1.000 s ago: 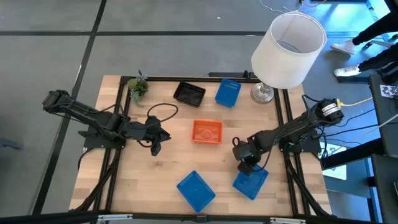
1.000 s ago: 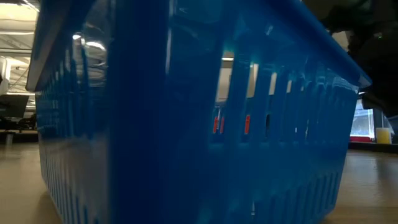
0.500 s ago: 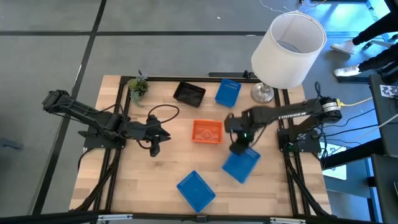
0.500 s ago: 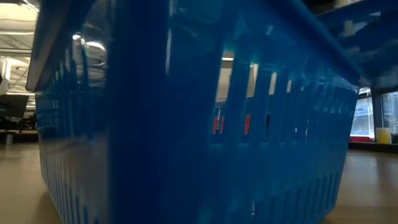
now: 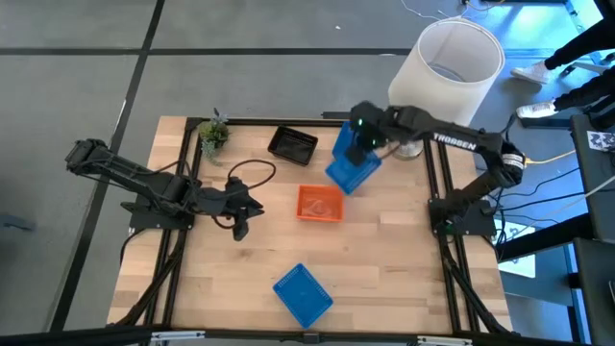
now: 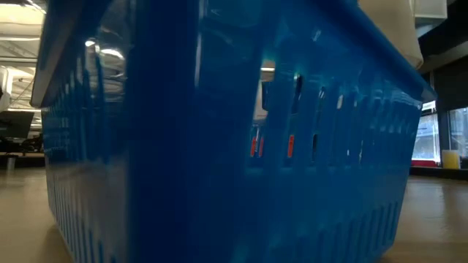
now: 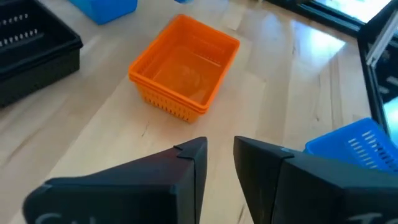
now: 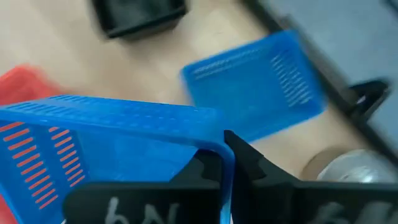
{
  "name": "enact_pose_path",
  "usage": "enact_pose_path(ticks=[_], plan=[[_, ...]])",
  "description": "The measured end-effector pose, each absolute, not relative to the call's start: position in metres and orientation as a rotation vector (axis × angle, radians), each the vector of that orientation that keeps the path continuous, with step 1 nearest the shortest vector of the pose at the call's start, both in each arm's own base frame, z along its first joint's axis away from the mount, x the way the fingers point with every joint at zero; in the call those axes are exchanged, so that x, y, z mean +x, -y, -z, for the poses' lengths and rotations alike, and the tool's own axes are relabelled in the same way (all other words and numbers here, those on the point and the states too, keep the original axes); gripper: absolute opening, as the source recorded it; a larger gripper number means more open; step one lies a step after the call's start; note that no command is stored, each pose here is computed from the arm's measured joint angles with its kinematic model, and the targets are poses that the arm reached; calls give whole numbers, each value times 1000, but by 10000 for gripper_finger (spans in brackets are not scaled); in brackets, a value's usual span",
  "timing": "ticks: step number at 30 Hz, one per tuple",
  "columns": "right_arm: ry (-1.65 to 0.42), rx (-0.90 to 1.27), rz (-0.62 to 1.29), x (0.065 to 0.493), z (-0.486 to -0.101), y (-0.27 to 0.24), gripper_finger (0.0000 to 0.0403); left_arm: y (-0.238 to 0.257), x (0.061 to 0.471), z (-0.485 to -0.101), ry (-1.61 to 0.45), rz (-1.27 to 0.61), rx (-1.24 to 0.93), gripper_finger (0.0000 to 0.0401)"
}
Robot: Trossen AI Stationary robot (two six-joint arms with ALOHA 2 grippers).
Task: Stack baskets by color
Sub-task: Stack the bottom right blue bin on the top blue bin
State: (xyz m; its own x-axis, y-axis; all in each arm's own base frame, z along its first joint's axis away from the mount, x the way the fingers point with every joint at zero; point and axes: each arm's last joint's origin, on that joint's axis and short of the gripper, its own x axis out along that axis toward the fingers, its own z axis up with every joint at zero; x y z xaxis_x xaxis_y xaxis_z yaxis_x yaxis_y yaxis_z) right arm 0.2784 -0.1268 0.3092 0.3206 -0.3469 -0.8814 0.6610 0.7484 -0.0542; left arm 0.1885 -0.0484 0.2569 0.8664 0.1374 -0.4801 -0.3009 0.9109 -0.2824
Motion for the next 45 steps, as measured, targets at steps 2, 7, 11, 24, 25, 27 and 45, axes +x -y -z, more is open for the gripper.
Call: enact_pose_path(ticks=[2, 7, 11, 24, 25, 27, 45], plan=[[-1051, 307, 697, 275, -306, 147, 1, 48, 189, -257, -466, -247, -393, 71], [-1073, 135, 761, 277, -291, 189, 0, 44, 190, -257, -453, -281, -445, 71], [-1091, 81, 758, 281, -278, 209, 0, 38, 191, -258, -431, -320, -462, 71], [-1174, 82, 677, 281, -263, 213, 0, 32, 194, -260, -394, -351, -492, 71], [-1175, 85, 674, 281, -263, 213, 0, 32, 194, -260, -394, -352, -492, 71], [-1172, 96, 656, 281, -263, 213, 0, 32, 194, -260, -394, -351, -492, 71], [-876, 0, 833, 310, -320, 216, 0, 32, 194, -260, -394, -351, -492, 71]])
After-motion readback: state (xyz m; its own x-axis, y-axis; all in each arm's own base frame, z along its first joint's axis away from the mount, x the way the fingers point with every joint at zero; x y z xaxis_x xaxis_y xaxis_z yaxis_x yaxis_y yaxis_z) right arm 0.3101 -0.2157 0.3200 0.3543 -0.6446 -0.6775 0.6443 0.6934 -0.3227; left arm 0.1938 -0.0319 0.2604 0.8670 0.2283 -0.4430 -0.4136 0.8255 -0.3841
